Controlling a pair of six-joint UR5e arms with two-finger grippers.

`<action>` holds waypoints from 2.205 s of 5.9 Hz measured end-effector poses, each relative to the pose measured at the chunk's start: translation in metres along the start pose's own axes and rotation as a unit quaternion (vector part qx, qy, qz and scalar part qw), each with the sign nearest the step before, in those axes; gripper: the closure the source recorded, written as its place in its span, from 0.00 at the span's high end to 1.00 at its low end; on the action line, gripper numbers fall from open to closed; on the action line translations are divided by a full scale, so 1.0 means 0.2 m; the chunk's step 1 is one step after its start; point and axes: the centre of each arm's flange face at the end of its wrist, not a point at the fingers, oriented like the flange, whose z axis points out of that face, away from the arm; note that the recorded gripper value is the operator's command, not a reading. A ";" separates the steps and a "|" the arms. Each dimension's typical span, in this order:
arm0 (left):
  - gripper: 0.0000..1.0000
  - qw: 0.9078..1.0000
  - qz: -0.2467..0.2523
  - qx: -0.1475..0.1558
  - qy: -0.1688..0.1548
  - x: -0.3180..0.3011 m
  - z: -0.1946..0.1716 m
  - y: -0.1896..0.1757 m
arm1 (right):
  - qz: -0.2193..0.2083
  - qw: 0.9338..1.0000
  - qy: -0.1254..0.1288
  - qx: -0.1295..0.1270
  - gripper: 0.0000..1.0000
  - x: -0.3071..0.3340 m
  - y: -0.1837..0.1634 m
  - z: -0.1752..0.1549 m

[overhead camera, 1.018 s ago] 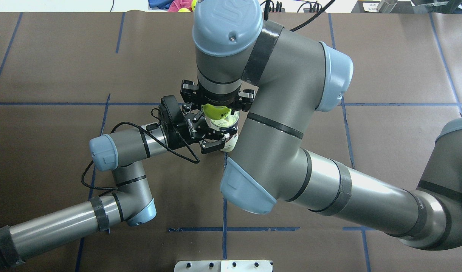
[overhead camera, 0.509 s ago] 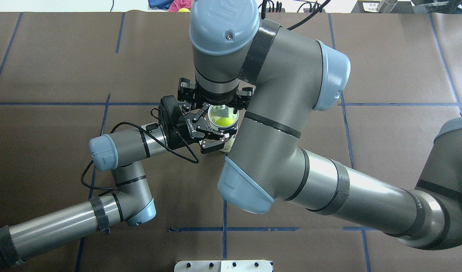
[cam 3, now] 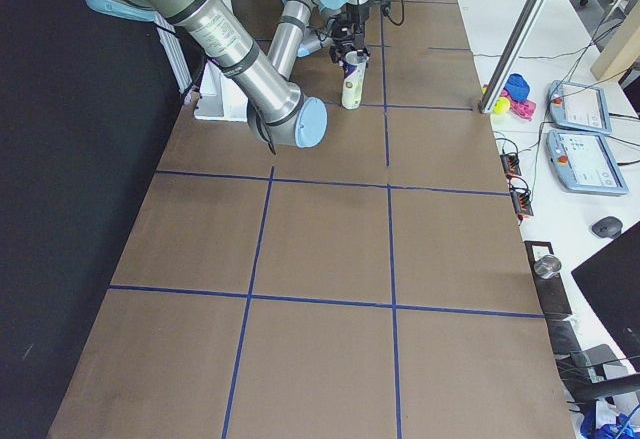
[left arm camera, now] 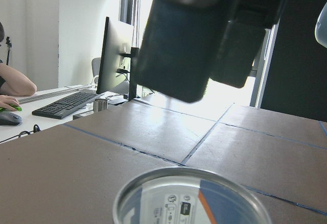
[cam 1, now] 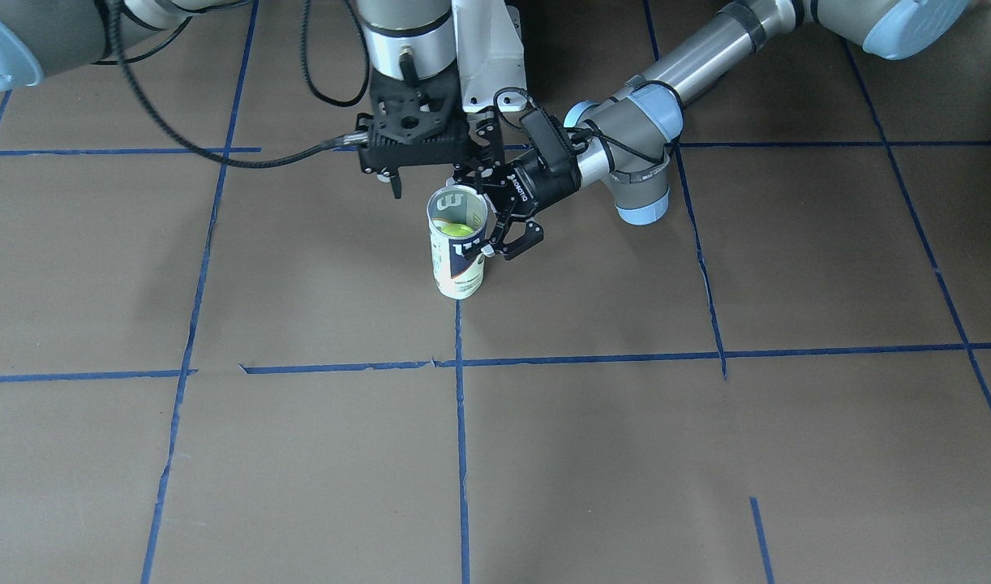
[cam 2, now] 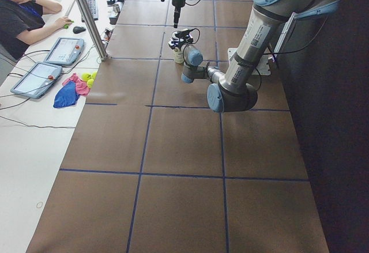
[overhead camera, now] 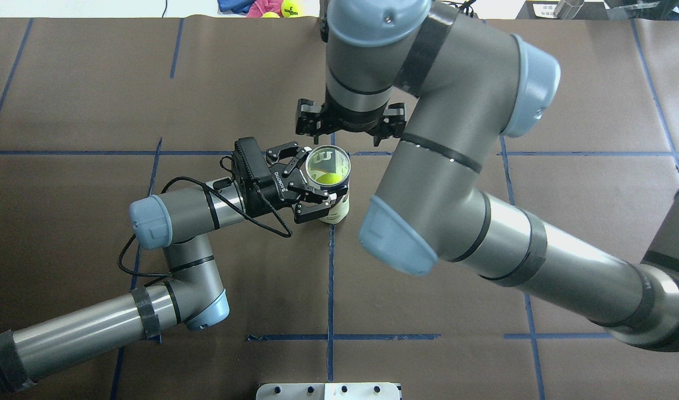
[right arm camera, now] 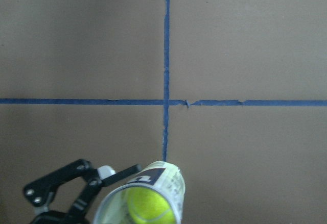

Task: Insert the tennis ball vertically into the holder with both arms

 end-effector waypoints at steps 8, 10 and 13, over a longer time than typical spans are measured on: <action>1.00 0.994 0.021 -0.020 -0.102 -0.48 -0.11 -0.46 | -0.186 0.981 0.055 -0.031 1.00 2.09 -0.65 -0.05; 1.00 0.977 0.024 -0.122 -0.173 -0.82 -0.16 -0.54 | -0.209 0.977 0.038 -0.020 1.00 2.77 -0.69 -0.02; 1.00 0.927 -0.032 -0.275 -0.254 -1.41 -0.52 -0.64 | -0.182 0.983 0.022 -0.020 1.00 3.59 -0.34 -0.03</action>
